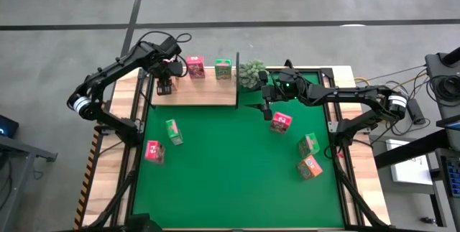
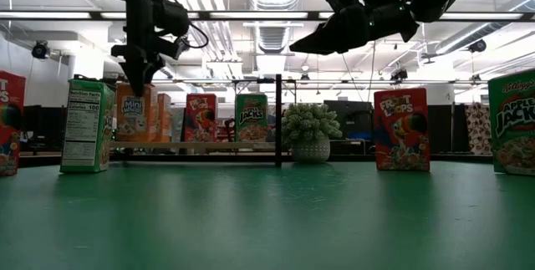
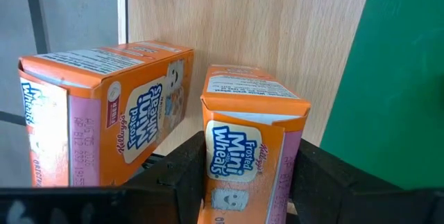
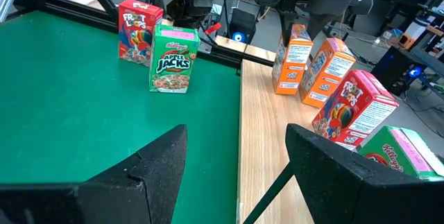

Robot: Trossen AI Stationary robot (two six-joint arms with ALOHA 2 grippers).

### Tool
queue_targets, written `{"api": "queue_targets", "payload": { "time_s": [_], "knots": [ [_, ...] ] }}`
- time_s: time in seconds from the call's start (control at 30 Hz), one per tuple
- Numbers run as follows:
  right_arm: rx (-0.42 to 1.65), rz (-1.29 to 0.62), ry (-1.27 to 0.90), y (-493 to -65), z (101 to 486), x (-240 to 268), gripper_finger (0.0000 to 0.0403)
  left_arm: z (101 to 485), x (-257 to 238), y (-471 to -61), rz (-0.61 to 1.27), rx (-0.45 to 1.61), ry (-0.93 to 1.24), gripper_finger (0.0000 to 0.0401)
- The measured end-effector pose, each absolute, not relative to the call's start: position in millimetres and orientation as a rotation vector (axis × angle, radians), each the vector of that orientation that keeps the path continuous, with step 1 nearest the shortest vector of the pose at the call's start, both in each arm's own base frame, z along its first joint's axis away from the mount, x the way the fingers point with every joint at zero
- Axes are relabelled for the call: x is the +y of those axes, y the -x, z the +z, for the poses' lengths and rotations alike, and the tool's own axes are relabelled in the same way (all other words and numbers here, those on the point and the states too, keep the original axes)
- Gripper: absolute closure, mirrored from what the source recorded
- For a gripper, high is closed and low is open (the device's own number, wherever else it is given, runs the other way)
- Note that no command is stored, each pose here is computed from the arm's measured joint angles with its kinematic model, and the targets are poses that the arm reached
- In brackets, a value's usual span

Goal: Stack cereal on shelf
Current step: Put the left orange cereal box on the shelf aligned with the other orange cereal box

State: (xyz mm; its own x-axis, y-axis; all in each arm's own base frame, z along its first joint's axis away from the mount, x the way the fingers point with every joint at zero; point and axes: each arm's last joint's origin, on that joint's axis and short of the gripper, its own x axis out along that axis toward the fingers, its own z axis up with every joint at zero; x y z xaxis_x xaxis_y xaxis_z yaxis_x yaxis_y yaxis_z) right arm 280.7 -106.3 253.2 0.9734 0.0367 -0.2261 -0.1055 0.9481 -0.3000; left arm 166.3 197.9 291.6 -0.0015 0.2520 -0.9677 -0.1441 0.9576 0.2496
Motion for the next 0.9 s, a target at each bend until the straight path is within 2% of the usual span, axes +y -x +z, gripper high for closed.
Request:
{"api": "queue_targets", "payload": {
  "time_s": [0.13, 0.5, 0.9],
  "knots": [
    [0.221, 0.073, 0.316, -281, 253, -106, 0.0168, 292, 198, -166, 0.313, 1.542, -0.086, 0.0237],
    [0.223, 0.074, 0.315, -281, 253, -106, 0.0168, 292, 199, -166, 0.347, 1.57, -0.114, 0.0191],
    [0.225, 0.074, 0.314, -281, 253, -106, 0.0168, 306, 199, -166, 0.38, 1.555, -0.115, 0.0187]
  ]
}}
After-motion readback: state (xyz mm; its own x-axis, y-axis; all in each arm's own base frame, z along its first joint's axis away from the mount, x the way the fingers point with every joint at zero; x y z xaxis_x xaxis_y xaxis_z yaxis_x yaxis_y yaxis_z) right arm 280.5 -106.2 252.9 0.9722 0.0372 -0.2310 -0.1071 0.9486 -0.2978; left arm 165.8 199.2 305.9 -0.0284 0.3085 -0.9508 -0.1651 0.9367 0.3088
